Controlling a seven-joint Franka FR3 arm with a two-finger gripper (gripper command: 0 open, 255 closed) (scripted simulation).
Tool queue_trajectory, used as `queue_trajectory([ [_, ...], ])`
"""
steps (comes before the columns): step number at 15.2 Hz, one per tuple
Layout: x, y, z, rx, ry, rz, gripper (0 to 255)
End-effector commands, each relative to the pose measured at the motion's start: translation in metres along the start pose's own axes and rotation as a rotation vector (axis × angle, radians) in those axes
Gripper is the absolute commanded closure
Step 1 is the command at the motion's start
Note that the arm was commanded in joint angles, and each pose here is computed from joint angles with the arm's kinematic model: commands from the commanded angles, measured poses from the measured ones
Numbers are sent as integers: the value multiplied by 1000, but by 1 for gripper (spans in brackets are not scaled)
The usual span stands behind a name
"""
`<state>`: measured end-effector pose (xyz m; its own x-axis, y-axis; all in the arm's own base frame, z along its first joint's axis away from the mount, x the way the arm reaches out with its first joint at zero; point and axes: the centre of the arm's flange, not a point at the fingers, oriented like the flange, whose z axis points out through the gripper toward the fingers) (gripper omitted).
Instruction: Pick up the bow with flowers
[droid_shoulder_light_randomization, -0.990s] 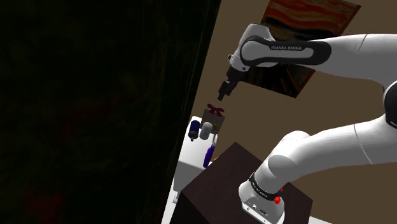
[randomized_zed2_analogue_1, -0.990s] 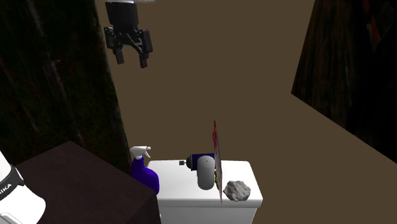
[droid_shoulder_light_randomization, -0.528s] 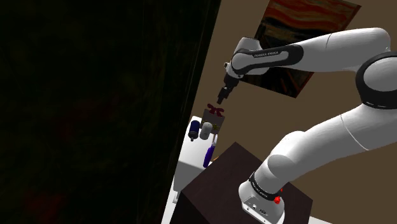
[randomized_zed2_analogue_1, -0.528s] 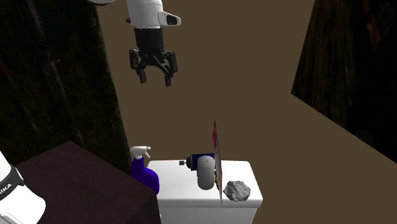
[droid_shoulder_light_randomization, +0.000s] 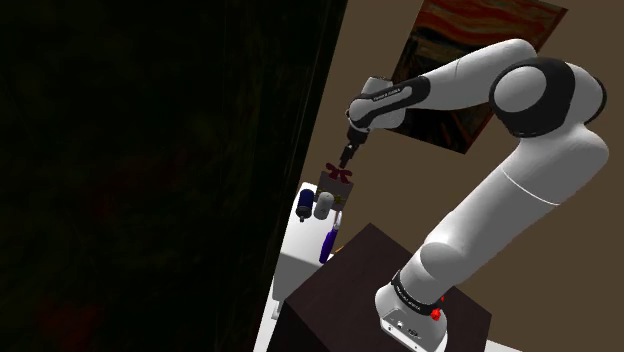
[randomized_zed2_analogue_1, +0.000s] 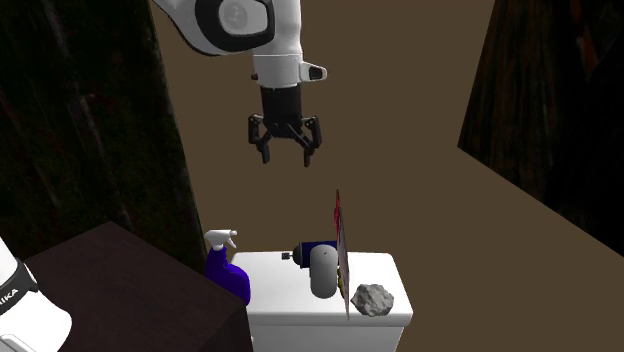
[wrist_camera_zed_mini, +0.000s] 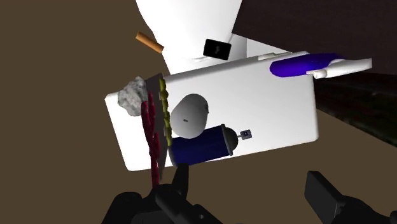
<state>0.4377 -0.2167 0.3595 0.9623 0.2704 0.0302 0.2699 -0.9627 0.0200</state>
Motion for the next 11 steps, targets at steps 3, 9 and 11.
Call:
queue_trajectory([
  [3, 12, 35, 34, -19, -11, -46, 0],
  [9, 31, 90, 84, -47, -27, -111, 0],
  [11, 35, 100, 92, -51, -30, -122, 0],
])
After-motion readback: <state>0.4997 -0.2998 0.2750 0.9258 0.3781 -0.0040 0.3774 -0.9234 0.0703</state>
